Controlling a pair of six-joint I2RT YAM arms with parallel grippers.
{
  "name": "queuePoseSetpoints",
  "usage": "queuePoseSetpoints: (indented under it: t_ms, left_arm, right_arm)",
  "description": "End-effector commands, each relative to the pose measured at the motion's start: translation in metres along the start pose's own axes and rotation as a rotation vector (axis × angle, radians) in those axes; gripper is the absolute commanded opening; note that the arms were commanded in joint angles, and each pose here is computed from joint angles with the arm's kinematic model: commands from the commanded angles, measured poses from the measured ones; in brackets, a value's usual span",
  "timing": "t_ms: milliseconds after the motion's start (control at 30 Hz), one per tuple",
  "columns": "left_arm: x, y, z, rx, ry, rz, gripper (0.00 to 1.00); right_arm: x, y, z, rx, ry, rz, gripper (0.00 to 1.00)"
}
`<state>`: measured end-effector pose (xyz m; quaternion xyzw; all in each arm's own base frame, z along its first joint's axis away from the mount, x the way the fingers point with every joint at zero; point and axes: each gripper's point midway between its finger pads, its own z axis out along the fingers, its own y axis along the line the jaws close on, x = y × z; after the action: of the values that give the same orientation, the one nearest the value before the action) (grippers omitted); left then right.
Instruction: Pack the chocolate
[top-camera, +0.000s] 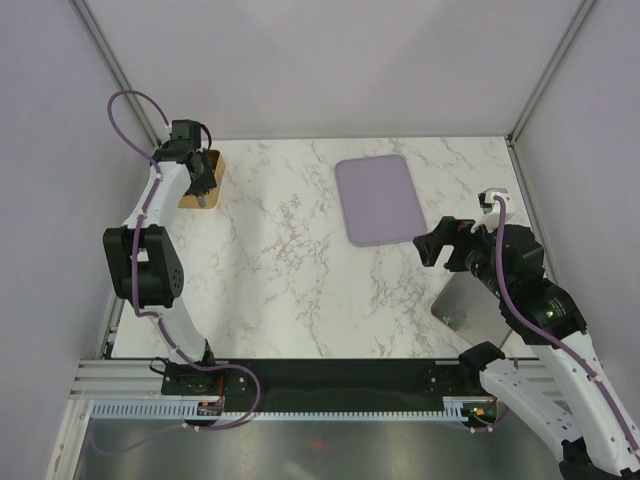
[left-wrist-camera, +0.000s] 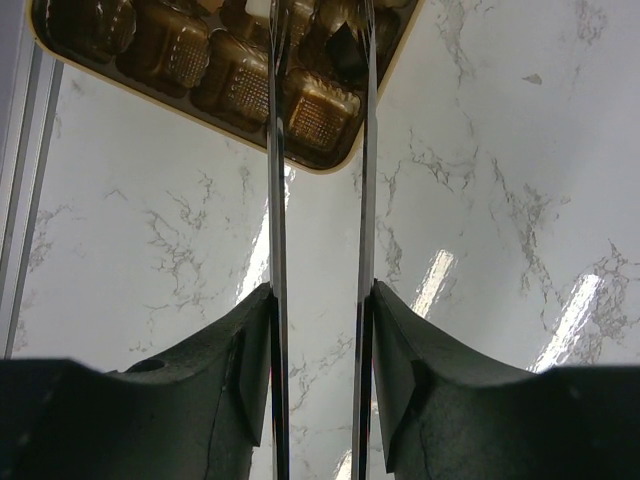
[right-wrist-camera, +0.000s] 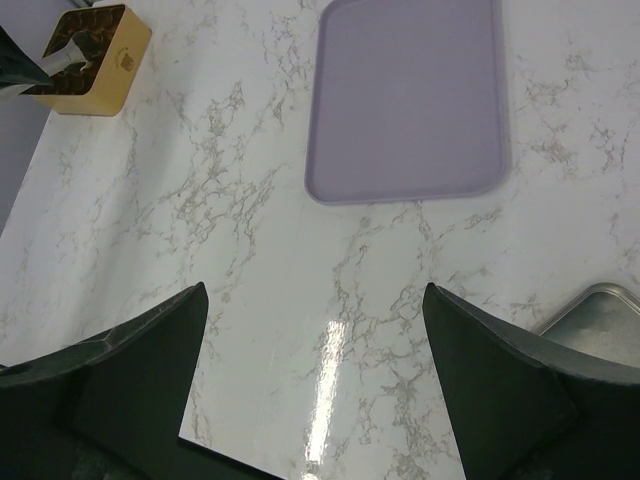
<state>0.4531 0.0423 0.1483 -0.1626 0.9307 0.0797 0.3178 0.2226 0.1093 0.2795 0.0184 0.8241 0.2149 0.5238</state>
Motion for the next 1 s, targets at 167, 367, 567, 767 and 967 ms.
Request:
queuePoseSetpoints:
  t_ms: [167, 367, 567, 767, 967]
  left_arm:
    - [-0.036, -0.014, -0.058, 0.125, -0.145, -0.011, 0.49]
    - [-0.015, -0.051, -0.096, 0.245, -0.171, 0.02, 0.49]
    - [0.036, -0.118, -0.126, 0.424, -0.151, 0.094, 0.5]
    - [0.099, -0.168, -0.13, 0.454, -0.115, 0.167, 0.49]
    - [0.137, -0.197, -0.132, 0.46, -0.082, 0.231, 0.49]
  right_arm:
    - [-0.01, 0.006, -0.006, -0.024, -0.036, 0.016, 0.97]
    - [-0.008, 0.003, -0.011, -0.01, -0.03, 0.016, 0.97]
    - [-0.003, -0.003, -0.009, 0.023, 0.015, -0.022, 0.97]
    - [-0.003, -0.008, -0.011, 0.053, 0.019, -0.039, 0.97]
    - [0.009, -0.015, -0.009, 0.075, 0.044, -0.015, 0.97]
